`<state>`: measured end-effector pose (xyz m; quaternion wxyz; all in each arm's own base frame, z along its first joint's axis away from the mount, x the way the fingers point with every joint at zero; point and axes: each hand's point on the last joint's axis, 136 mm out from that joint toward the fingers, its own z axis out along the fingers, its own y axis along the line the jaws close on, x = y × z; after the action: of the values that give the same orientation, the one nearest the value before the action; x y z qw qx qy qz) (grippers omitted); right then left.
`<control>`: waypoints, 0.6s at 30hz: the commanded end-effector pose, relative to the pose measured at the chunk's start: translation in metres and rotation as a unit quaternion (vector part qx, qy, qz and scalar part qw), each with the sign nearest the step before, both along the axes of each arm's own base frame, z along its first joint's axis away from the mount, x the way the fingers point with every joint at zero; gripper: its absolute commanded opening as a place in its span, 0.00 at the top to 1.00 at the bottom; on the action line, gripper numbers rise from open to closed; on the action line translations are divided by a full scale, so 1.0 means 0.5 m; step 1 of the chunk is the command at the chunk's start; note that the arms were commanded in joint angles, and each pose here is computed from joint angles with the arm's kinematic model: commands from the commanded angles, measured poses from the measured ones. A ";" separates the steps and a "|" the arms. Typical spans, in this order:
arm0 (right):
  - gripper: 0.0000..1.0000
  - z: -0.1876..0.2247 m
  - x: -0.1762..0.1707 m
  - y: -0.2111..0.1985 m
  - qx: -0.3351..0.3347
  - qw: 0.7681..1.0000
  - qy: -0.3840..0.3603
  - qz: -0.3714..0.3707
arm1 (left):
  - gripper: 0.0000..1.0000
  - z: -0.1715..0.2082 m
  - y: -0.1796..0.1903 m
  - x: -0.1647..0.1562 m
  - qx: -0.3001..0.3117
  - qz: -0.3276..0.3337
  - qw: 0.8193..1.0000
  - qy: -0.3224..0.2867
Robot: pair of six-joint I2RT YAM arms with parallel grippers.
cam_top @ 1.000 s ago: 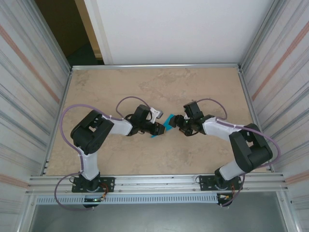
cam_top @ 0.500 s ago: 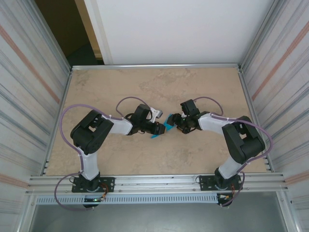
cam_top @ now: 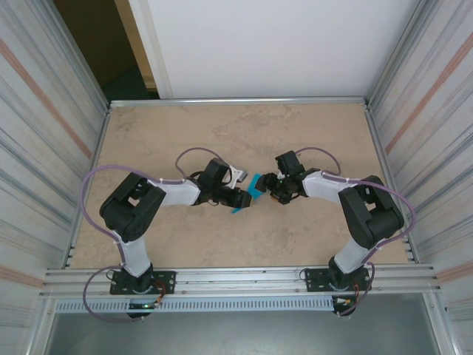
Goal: Fold a paper plane with a square sheet of paper (pick it up from the middle)
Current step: Fold the wing for the fifth time at the center of the table.
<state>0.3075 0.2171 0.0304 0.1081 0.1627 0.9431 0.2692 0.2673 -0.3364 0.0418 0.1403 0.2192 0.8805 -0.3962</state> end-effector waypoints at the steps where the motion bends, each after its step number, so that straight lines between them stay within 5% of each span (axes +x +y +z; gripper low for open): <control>1: 0.33 -0.037 -0.014 0.000 -0.020 0.999 0.018 0.017 | 0.62 0.033 0.011 0.007 0.006 0.000 1.000 -0.018; 18: 0.31 -0.030 -0.013 0.013 -0.011 0.999 0.016 0.026 | 0.71 0.023 0.032 0.005 0.009 0.009 1.000 -0.005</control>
<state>0.3079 0.2183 0.0310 0.1046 0.1623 0.9436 0.2690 0.2728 -0.3248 0.0592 0.1548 0.2123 0.8819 -0.3914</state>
